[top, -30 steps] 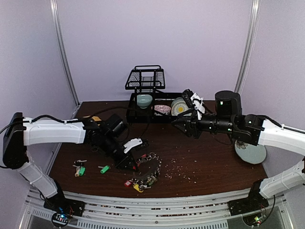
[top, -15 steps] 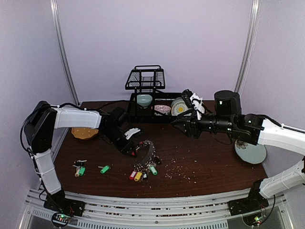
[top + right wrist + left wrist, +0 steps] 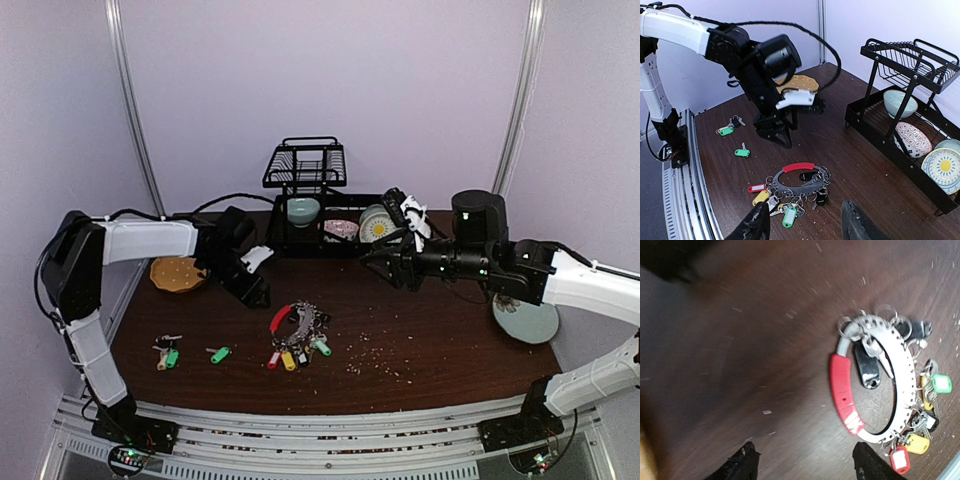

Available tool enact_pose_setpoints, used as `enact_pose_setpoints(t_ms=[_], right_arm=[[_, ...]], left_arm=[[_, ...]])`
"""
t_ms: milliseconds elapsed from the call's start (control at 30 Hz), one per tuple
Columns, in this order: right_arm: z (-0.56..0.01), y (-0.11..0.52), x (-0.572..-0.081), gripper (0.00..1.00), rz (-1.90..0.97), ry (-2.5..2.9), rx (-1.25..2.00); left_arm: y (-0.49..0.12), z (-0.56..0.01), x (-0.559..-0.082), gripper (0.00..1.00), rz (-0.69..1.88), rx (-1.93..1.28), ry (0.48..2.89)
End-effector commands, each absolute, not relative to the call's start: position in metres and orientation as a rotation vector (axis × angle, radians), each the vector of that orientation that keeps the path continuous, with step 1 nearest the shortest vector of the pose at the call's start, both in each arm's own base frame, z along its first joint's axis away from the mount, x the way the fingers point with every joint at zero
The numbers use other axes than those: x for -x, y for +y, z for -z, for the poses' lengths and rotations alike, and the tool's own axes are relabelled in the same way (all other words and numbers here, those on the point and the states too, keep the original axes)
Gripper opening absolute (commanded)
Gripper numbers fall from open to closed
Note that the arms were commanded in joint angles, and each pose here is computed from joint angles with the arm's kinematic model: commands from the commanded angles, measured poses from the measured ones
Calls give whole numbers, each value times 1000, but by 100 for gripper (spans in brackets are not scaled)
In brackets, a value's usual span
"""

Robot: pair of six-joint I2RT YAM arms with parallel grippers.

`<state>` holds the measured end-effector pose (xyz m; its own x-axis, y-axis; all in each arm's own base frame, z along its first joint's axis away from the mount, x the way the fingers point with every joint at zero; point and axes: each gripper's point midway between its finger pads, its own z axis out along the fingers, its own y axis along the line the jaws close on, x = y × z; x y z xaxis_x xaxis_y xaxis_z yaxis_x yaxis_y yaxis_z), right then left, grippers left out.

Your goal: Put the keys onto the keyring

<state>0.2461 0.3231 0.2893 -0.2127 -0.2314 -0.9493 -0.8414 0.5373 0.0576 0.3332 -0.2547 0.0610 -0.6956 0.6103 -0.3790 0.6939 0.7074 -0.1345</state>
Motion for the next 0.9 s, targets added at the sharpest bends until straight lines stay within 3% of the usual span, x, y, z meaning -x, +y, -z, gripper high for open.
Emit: enact_pose_setpoints(t_ms=[0, 200, 333, 433, 467, 500, 667, 867], right_arm=[[-289, 323, -242, 50, -765, 1729, 900], [-282, 323, -245, 51, -766, 1764, 880], [-267, 289, -280, 55, -591, 1889, 663], [-252, 235, -320, 73, -521, 1976, 372], [-248, 216, -329, 92, -514, 1990, 277], [-243, 195, -338, 99, -487, 1996, 183], [-216, 71, -355, 100, -308, 1962, -284], [-180, -22, -341, 100, -157, 1813, -634]], left_arm=[[-232, -121, -353, 68, 238, -879, 2443], [-201, -118, -325, 69, 182, -750, 2475], [-170, -130, -322, 74, 86, -610, 2400], [-139, -150, -338, 77, 88, -409, 2322], [-126, -159, -345, 78, 86, -335, 2286], [-114, -169, -352, 79, 73, -263, 2243], [-45, -203, -365, 94, -103, 50, 2021], [18, -206, -368, 97, -160, 307, 1860]])
